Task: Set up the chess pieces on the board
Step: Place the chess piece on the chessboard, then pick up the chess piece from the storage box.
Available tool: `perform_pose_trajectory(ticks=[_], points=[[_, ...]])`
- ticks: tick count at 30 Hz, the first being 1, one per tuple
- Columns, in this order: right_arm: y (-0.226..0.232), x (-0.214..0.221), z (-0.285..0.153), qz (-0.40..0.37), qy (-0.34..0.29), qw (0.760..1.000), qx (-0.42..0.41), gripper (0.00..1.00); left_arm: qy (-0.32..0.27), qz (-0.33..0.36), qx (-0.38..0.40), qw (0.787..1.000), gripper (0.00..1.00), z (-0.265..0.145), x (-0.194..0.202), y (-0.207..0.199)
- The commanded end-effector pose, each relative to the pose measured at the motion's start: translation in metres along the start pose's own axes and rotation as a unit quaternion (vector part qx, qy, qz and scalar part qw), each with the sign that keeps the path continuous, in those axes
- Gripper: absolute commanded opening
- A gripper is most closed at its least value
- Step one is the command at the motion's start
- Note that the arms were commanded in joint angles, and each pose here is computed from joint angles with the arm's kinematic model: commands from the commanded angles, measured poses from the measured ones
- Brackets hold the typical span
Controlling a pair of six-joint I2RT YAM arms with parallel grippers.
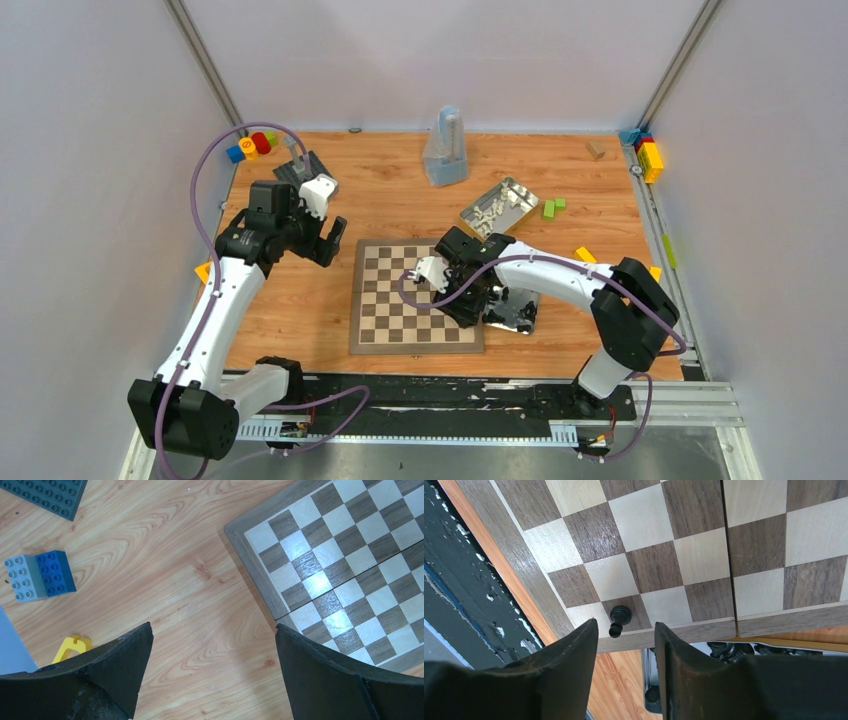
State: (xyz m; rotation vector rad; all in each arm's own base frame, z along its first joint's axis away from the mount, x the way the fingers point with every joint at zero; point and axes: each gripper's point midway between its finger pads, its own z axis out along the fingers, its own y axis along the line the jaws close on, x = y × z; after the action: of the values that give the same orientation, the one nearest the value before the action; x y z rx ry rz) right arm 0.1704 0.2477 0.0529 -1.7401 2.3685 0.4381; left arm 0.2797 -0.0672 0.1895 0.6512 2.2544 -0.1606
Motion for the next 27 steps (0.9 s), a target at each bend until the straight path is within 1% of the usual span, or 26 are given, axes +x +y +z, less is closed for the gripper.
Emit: perform_pose_trajectory(ticks=[1,8,10,13,17,22,27], points=[[-0.007,-0.017,-0.016,-0.009,-0.038,0.999,0.023,0.48,-0.021,0.012,0.003,1.000,1.00,-0.002,-0.009,-0.001],[-0.041,-0.012,-0.050,0.059,-0.088,0.993,0.057,0.50,-0.025,0.013,0.004,1.000,1.00,-0.004,-0.010,-0.002],[-0.053,-0.006,-0.061,0.086,-0.102,0.989,0.065,0.49,-0.026,0.014,0.004,1.000,1.00,-0.005,-0.011,-0.002],[-0.074,0.008,-0.071,0.130,-0.113,0.982,0.082,0.44,-0.027,0.014,0.005,1.000,1.00,-0.004,-0.011,-0.002],[-0.092,0.031,-0.070,0.174,-0.105,0.975,0.089,0.39,-0.029,0.014,0.005,0.999,1.00,-0.004,-0.012,-0.002],[-0.096,0.053,-0.053,0.196,-0.081,0.973,0.090,0.38,-0.028,0.013,0.007,0.999,1.00,-0.002,-0.013,-0.002],[-0.095,0.062,-0.040,0.210,-0.071,0.972,0.077,0.38,-0.028,0.013,0.009,0.999,1.00,-0.002,-0.014,-0.002]])
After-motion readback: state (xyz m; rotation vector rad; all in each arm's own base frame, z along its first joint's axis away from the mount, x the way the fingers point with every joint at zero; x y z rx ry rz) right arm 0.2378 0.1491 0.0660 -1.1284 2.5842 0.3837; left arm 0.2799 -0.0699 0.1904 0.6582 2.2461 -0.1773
